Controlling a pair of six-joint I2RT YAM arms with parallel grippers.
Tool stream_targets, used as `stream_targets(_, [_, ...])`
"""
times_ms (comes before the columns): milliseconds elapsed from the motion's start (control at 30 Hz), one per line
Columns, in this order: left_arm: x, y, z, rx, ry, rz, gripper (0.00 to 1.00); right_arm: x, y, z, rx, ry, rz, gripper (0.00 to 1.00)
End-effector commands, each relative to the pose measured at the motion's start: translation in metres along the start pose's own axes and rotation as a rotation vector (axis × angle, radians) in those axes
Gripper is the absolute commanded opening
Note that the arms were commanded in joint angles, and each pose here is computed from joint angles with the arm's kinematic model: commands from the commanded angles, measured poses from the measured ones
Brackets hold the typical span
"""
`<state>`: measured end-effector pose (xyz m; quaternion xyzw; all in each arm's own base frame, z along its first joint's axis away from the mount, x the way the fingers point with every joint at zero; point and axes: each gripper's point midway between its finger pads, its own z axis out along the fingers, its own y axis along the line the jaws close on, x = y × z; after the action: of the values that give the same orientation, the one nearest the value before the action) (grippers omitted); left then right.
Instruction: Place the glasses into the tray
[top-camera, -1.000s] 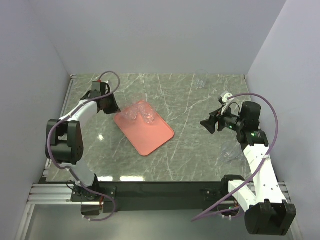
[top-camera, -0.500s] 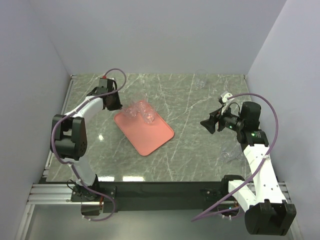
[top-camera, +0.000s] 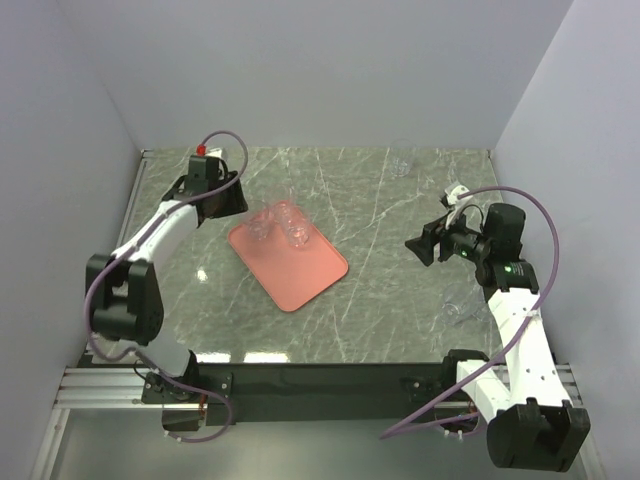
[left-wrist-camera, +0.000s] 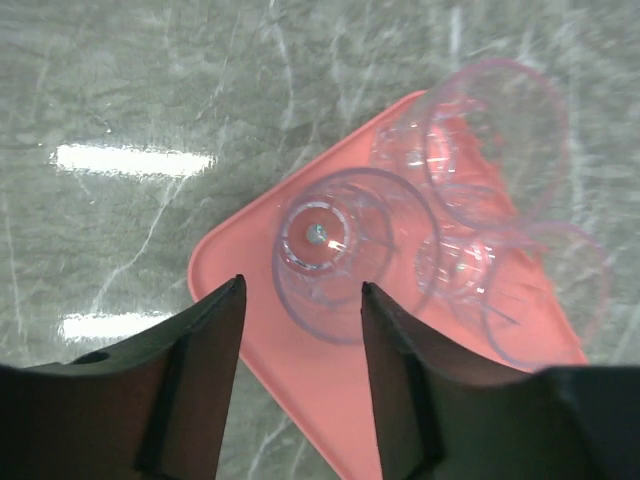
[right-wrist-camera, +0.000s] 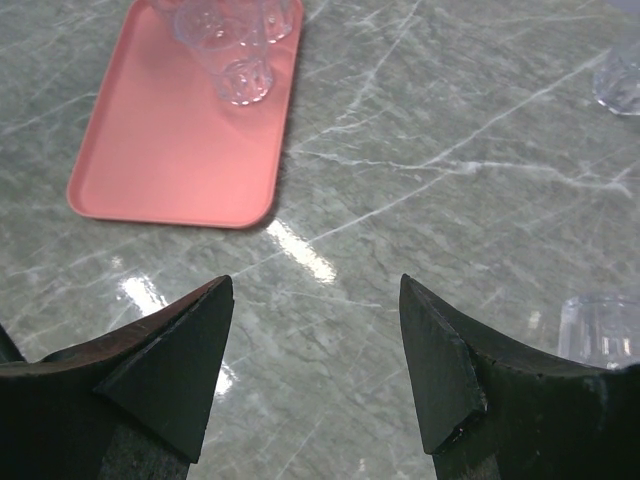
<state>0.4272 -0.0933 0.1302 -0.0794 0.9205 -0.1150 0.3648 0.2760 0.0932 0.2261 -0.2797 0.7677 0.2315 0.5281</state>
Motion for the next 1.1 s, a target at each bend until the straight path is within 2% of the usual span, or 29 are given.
stream_targets(0, [-0.025, -0.017, -0.04, 0.076, -0.128, 0.021, 0.56, -0.003, -0.013, -0.005, 0.059, -0.013, -0.035, 0.74])
stream_targets(133, [-0.028, -0.011, -0.075, 0.066, -0.229, 0.034, 0.65, 0.001, -0.024, -0.001, 0.084, 0.011, -0.003, 0.74])
stream_targets(167, [-0.024, -0.006, -0.088, 0.061, -0.259, 0.044, 0.72, -0.001, -0.028, 0.002, 0.079, 0.021, 0.012, 0.74])
stream_targets(267, [-0.018, 0.008, -0.106, 0.024, -0.321, 0.054, 0.82, -0.005, -0.037, 0.01, 0.065, 0.052, 0.056, 0.74])
stream_targets(533, [-0.004, 0.038, -0.13, -0.078, -0.415, 0.04, 0.93, -0.019, -0.092, 0.04, 0.141, 0.139, 0.162, 0.73])
stream_targets(567, [-0.007, 0.044, -0.137, -0.111, -0.444, 0.031, 0.96, -0.031, -0.101, 0.042, 0.158, 0.127, 0.157, 0.73])
stream_targets(633, [-0.009, 0.05, -0.144, -0.137, -0.473, 0.02, 0.99, -0.022, -0.116, 0.055, 0.164, 0.171, 0.214, 0.73])
stream_targets(667, [-0.009, 0.051, -0.149, -0.139, -0.495, 0.015, 0.99, -0.034, -0.127, 0.057, 0.193, 0.162, 0.21, 0.73])
stream_targets(833, [-0.014, 0.056, -0.155, -0.169, -0.523, 0.015, 0.99, -0.026, -0.171, 0.087, 0.271, 0.229, 0.318, 0.7])
stream_targets(867, [-0.014, 0.056, -0.154, -0.172, -0.518, 0.014, 1.0, -0.042, -0.181, 0.089, 0.287, 0.207, 0.305, 0.7])
stream_targets(933, [-0.014, 0.056, -0.153, -0.17, -0.513, 0.015, 0.99, -0.03, -0.202, 0.1, 0.348, 0.251, 0.359, 0.66])
stream_targets(967, [-0.014, 0.056, -0.152, -0.17, -0.513, 0.013, 0.99, -0.047, -0.213, 0.102, 0.378, 0.225, 0.35, 0.65])
stream_targets(1033, [-0.013, 0.056, -0.152, -0.167, -0.512, 0.014, 0.99, -0.032, -0.23, 0.115, 0.425, 0.271, 0.414, 0.59])
stream_targets(1067, [-0.013, 0.056, -0.151, -0.166, -0.508, 0.015, 0.99, -0.047, -0.239, 0.118, 0.451, 0.24, 0.427, 0.56])
